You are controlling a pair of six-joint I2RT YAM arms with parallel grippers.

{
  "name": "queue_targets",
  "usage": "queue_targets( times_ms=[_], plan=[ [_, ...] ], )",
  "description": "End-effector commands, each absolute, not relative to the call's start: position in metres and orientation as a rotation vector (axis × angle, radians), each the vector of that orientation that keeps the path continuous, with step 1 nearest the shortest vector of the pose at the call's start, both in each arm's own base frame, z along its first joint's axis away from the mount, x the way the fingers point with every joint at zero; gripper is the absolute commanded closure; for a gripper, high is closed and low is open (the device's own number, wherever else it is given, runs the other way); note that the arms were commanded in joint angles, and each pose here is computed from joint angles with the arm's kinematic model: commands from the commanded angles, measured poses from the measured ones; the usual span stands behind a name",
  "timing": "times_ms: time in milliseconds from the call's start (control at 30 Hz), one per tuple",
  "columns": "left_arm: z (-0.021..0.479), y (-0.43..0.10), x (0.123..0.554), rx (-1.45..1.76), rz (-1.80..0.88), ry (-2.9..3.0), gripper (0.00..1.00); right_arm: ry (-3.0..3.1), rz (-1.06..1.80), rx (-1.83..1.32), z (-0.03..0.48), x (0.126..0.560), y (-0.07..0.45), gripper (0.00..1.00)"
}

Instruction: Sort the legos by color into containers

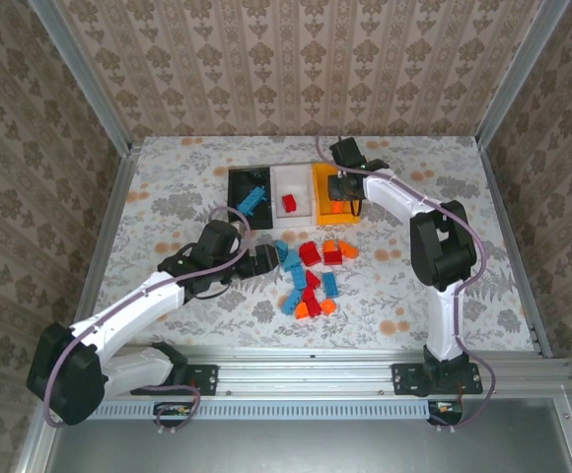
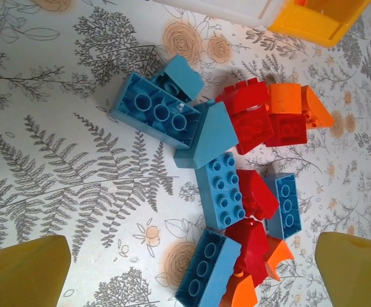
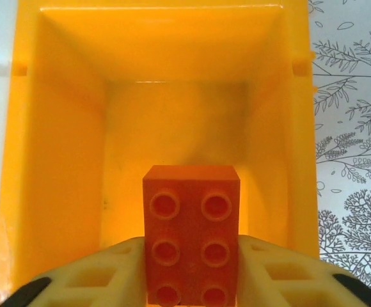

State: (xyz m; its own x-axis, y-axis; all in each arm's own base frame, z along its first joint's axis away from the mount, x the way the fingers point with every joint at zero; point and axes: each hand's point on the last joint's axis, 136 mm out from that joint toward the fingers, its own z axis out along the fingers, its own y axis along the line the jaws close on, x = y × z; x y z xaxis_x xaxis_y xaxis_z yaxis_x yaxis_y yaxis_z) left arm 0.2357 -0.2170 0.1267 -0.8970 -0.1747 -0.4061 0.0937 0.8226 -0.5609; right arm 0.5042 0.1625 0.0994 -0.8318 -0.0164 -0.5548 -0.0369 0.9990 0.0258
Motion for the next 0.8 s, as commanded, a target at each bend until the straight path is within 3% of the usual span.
queue_targets(
  times_ms=[0,233,367,567,767],
  plan=[
    [0.126,-0.215,0.235,-0.079,-0.81,2.557,0.0,2.594,-0.021,-0.098,0.102,0.499,0.159,0.51],
    [0.127,-0.227,0.236,0.0,-0.807,2.577,0.0,2.534,0.027,-0.068,0.134,0.484,0.157,0.45],
    [0.117,-0.247,0.222,0.183,-0.749,2.644,0.02,2.483,0.121,-0.021,0.151,0.454,0.156,0.42],
    [0.101,-0.28,0.175,0.644,-0.612,2.688,0.1,2.499,0.173,0.044,0.134,0.39,0.136,0.4],
    [0.075,-0.293,0.156,0.787,-0.592,2.738,0.26,2.539,0.12,0.046,0.115,0.358,0.119,0.4]
  ],
)
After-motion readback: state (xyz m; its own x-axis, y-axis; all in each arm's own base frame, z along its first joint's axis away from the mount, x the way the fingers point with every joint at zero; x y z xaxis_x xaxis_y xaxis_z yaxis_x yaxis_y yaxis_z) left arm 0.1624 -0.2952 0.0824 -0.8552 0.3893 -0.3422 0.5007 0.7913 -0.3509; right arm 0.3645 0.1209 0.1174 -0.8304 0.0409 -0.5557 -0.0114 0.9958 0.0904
